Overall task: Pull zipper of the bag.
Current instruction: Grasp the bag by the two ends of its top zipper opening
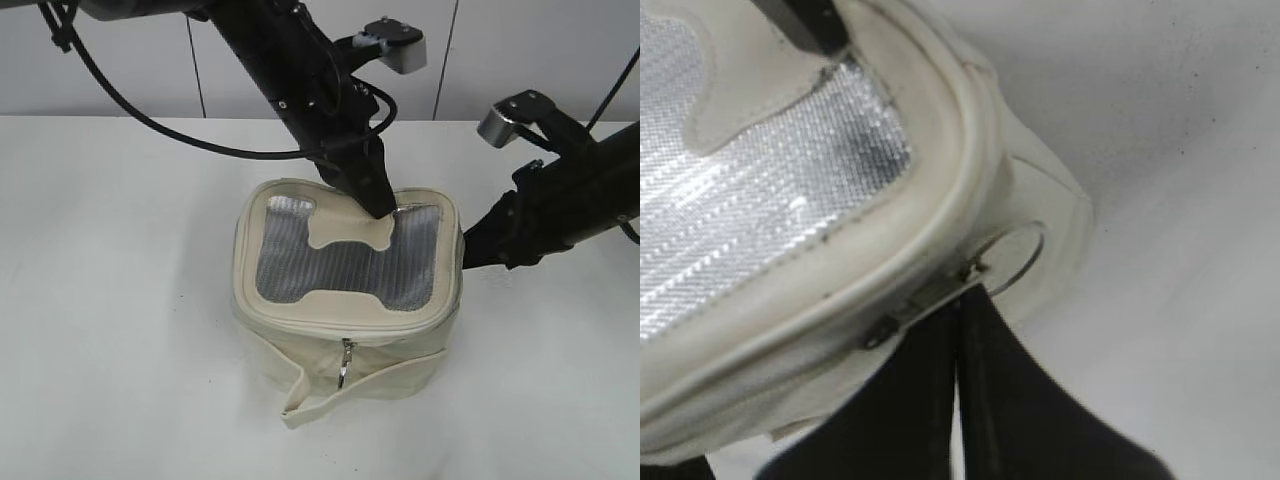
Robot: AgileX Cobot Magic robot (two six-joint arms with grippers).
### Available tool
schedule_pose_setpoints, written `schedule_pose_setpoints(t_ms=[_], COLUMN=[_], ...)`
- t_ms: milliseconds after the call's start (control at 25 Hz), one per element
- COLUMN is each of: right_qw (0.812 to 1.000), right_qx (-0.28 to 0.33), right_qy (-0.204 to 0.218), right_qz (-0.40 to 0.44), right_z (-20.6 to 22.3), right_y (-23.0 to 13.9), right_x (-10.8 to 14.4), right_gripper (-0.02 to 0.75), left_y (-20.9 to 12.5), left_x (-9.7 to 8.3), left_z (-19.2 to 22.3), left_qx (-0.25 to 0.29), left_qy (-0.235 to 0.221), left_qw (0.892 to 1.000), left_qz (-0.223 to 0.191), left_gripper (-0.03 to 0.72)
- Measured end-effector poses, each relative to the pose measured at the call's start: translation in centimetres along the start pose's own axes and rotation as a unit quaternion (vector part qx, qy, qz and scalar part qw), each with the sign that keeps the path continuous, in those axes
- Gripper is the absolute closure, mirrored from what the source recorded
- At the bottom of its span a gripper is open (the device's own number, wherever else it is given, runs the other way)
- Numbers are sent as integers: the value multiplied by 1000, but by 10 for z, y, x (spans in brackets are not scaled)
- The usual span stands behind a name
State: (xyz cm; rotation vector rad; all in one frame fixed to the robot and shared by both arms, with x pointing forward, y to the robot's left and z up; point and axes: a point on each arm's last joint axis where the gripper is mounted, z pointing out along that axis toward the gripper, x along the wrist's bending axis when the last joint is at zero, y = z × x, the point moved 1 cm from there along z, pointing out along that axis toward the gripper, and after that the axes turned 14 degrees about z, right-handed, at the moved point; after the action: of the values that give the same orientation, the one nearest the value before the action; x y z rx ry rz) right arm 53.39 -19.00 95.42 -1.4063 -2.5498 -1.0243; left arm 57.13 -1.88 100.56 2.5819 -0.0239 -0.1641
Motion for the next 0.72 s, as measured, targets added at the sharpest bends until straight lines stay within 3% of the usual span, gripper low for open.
schedule_pose_setpoints(t_ms=[160, 720], right_qw=[999, 999], right_qx=[17, 30], right_qy=[-17, -2], right_qz=[23, 42], right_z=[-5, -19], right_y=[-3, -5], right_x=[0, 11], right_gripper=[730, 724], left_y=[0, -1], left_x=[0, 1], left_z=[1, 1], left_qx=[11, 16], left_qy=[9, 14], left_qw=[1000, 1000], left_qz=[-4, -21], left_gripper=[645, 646])
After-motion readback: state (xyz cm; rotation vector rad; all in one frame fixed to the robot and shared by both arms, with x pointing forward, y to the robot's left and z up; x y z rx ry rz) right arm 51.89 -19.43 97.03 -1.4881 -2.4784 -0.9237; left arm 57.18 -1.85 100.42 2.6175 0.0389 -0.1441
